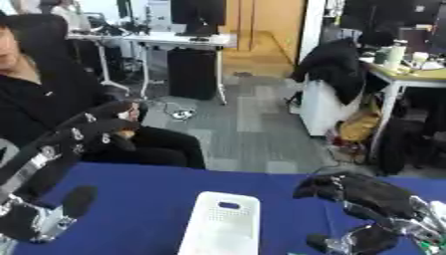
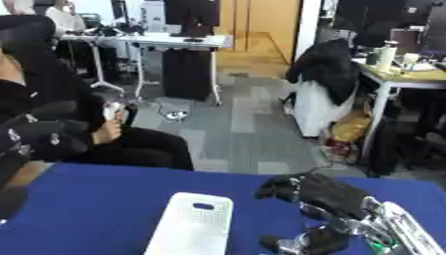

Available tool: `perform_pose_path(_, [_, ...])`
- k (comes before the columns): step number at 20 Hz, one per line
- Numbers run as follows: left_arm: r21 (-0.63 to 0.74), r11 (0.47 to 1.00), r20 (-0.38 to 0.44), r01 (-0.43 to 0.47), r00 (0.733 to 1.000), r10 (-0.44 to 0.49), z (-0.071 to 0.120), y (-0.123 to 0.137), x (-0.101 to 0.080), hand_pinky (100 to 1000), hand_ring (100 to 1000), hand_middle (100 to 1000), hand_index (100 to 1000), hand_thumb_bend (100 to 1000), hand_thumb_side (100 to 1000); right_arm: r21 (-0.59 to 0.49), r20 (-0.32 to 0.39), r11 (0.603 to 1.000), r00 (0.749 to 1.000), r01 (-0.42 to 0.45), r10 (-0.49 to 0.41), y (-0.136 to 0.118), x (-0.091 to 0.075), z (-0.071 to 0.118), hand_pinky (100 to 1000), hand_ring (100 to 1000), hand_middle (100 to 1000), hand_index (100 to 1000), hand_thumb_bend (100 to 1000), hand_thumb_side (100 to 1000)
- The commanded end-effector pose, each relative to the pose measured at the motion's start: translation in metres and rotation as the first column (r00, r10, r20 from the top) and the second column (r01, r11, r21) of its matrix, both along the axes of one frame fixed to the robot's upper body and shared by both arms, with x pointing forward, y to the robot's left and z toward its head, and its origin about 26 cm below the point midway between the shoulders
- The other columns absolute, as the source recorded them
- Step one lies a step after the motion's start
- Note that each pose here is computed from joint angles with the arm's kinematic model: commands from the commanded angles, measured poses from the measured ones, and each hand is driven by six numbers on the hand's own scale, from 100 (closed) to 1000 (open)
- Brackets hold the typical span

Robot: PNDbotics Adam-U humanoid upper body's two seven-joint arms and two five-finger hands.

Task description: Pick up objects on the table and place them in the box.

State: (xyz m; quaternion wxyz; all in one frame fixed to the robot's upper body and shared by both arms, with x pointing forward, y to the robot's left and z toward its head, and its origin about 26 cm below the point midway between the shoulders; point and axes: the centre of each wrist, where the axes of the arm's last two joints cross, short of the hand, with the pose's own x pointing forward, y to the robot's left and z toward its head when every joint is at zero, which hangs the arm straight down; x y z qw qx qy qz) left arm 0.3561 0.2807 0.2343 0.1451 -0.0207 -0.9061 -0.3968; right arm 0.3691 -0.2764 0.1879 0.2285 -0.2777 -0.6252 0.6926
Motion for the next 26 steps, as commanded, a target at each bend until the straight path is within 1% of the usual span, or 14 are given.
perform_pose_path(1, [0.019,1.0,0.04,-0.017,0.999,0.016,0.012,0.005,-0.002,692,894,974,928,100,682,-0.054,0.012,0.998,1.0,0.029,-0.028,-0.019,0.004,0.004,763,772,831,919,467,1000])
perform_pose_path(3, [0.016,1.0,0.037,-0.025,0.999,0.024,0.012,0.006,-0.002,692,894,974,928,100,682,-0.072,-0.007,0.997,0.999,0.036,-0.036,-0.027,0.005,0.0,769,774,827,915,460,1000])
perform_pose_path(5, [0.01,0.999,0.034,-0.035,0.999,0.034,0.012,0.007,-0.002,692,894,974,928,100,682,-0.081,-0.012,0.996,0.999,0.039,-0.04,-0.032,0.006,-0.001,774,776,828,915,455,1000])
perform_pose_path(10, [0.007,0.998,0.025,-0.056,0.998,0.056,0.011,0.009,-0.002,691,895,974,928,100,681,-0.1,-0.007,0.994,0.999,0.049,-0.05,-0.038,0.008,-0.003,786,783,830,911,458,1000])
perform_pose_path(12, [0.011,0.998,0.021,-0.061,0.998,0.061,0.01,0.009,-0.002,691,896,974,928,100,681,-0.108,-0.005,0.993,0.998,0.057,-0.058,-0.041,0.009,-0.004,805,793,836,913,459,1000])
perform_pose_path(14, [0.014,0.998,0.019,-0.064,0.998,0.064,0.009,0.01,-0.001,691,896,974,928,100,681,-0.106,-0.001,0.992,0.998,0.062,-0.063,-0.044,0.011,-0.006,810,795,838,914,446,1000])
perform_pose_path(16, [0.018,0.998,0.017,-0.065,0.998,0.064,0.008,0.01,-0.001,691,896,974,928,100,681,-0.097,0.002,0.993,0.998,0.064,-0.064,-0.047,0.012,-0.006,825,803,843,918,457,1000])
perform_pose_path(23, [0.022,0.998,0.015,-0.061,0.998,0.061,0.008,0.009,-0.001,691,896,974,928,100,681,-0.105,0.01,0.993,0.999,0.052,-0.051,-0.047,0.016,-0.006,862,831,846,920,453,1000])
perform_pose_path(26, [0.024,0.998,0.014,-0.058,0.998,0.058,0.008,0.009,0.0,691,896,974,928,100,681,-0.114,-0.002,0.991,0.997,0.073,-0.073,-0.045,0.021,-0.009,862,827,836,913,448,1000])
